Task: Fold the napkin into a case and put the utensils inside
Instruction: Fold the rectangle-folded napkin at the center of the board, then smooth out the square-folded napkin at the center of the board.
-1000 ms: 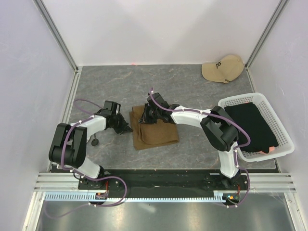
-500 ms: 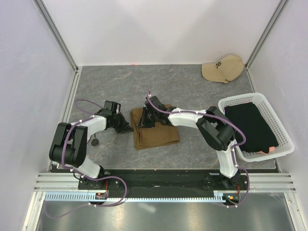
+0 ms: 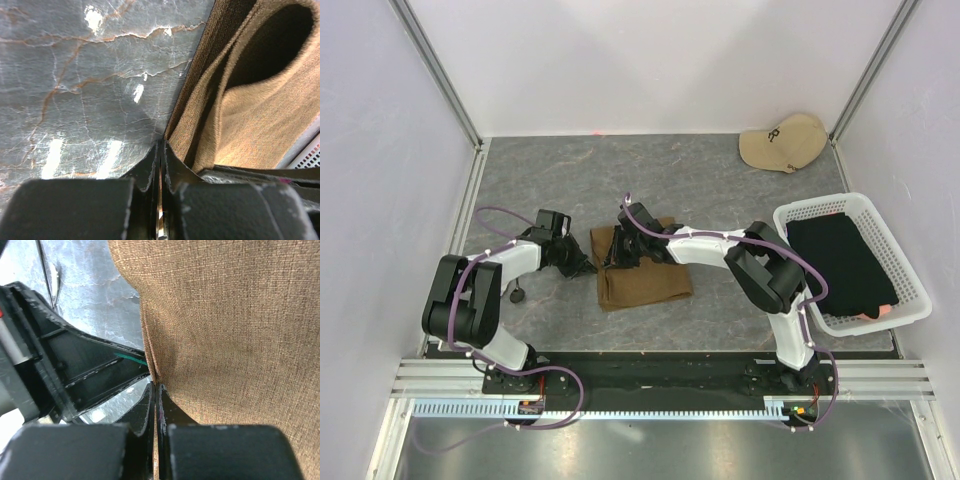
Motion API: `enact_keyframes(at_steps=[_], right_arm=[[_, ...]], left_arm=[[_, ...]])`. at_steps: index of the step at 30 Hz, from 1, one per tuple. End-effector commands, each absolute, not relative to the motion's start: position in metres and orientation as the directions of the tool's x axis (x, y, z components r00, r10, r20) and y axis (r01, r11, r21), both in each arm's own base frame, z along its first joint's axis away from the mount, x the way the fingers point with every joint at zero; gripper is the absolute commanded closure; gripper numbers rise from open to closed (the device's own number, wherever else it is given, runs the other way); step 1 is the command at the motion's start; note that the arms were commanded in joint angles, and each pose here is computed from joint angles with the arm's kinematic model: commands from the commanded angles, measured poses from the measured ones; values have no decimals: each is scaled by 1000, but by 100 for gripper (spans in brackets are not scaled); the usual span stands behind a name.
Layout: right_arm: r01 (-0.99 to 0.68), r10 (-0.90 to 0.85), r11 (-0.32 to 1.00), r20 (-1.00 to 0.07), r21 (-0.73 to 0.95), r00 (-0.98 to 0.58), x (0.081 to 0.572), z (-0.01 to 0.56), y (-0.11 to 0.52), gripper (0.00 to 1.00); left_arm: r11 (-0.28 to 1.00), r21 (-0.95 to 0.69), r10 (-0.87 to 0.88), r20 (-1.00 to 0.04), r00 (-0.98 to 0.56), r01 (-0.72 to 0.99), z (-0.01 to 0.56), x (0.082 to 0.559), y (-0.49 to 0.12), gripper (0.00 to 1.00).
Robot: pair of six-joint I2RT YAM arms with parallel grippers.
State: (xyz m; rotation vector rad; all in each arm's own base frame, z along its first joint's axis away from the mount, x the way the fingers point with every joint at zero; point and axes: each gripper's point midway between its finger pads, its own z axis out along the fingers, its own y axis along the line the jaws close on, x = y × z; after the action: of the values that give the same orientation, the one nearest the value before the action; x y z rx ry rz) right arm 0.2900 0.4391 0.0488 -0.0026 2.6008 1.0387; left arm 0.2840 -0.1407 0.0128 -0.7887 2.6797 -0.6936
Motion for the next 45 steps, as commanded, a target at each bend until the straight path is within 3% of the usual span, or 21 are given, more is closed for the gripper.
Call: enact_keyframes(at_steps=[1,8,13,16,21,28,36,45], right_arm=[[-160,111,702,-328,694,-938,295,55,455,93],[-226,63,670,-357,707,-932,292,72,458,59],[-281,6,667,-382,690,-924,282,84,440,50],[-308,-15,677,-407,668,-913,276,86,421,50],[-309,-41,656,-377,688,-925,263,73,418,61],[-307,-82,597,-325,741,-942,243,58,440,87],[-285,-110,573,-273,768,-956,218,33,451,93],[-332,-148,581,-304,743,-941,208,42,448,95]], left_arm=[[752,-492,-566,-141,-812,-439,11,279,-134,95],[765,-496,-570,-223,-791,-411,43,275,-123,82],[767,-544,-552,-291,-781,-340,78,287,-126,82],[771,-564,-503,-255,-826,-295,78,300,-140,85],[777,-563,-488,-257,-834,-282,78,334,-147,86],[795,-521,-494,-261,-829,-310,65,366,-136,86],[799,-469,-515,-206,-832,-377,23,383,-125,87],[814,-461,-501,-246,-830,-354,35,398,-123,87]])
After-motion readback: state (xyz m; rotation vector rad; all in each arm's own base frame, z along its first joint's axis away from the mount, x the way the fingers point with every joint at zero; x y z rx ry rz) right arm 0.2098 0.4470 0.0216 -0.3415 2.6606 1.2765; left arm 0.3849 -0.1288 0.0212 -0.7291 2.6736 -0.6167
